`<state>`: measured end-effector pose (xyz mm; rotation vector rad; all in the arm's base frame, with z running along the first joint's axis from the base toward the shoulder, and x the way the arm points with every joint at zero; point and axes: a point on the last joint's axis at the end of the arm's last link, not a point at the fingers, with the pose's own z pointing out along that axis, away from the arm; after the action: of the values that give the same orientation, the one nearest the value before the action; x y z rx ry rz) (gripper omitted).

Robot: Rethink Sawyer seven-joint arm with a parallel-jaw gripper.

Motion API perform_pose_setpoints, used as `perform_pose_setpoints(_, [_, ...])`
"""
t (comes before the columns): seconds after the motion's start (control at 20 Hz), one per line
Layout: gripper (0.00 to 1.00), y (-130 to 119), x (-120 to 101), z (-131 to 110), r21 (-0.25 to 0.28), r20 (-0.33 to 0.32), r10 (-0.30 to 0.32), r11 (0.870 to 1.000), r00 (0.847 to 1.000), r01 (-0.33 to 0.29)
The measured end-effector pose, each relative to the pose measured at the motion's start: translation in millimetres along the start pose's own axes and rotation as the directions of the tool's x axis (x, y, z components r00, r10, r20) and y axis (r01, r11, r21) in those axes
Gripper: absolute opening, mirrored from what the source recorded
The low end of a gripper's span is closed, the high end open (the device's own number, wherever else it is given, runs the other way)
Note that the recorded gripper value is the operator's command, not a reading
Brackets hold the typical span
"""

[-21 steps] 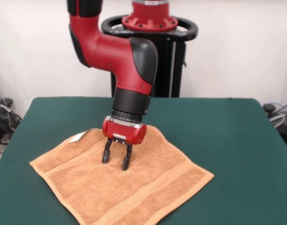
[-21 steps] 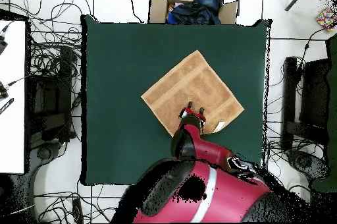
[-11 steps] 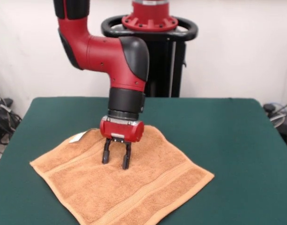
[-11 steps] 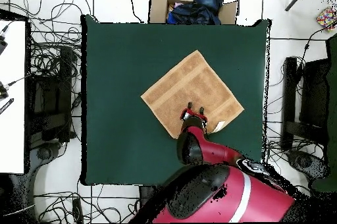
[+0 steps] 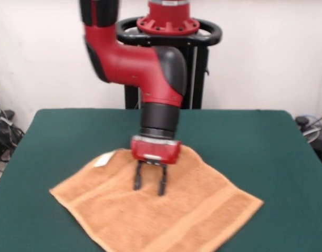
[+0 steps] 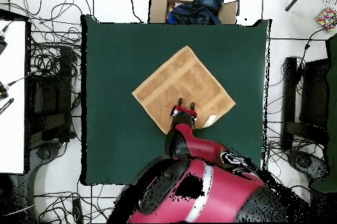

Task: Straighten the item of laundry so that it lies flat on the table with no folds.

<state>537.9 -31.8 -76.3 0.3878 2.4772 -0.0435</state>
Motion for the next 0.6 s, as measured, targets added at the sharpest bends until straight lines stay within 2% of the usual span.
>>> perform_pose_setpoints(0.15, [1.0, 44, 12, 5, -0.027, 0.095, -0.06, 0.998, 0.994, 0.063])
perform_pose_setpoints(0.25, [1.0, 61, 18, 6, -0.037, 0.136, -0.077, 0.996, 0.988, 0.082])
perform_pose_setpoints(0.3, [1.0, 87, 29, 6, -0.054, 0.196, -0.099, 0.992, 0.976, 0.111])
perform_pose_setpoints(0.6, [1.0, 118, 53, 4, -0.068, 0.291, -0.141, 0.983, 0.946, 0.168])
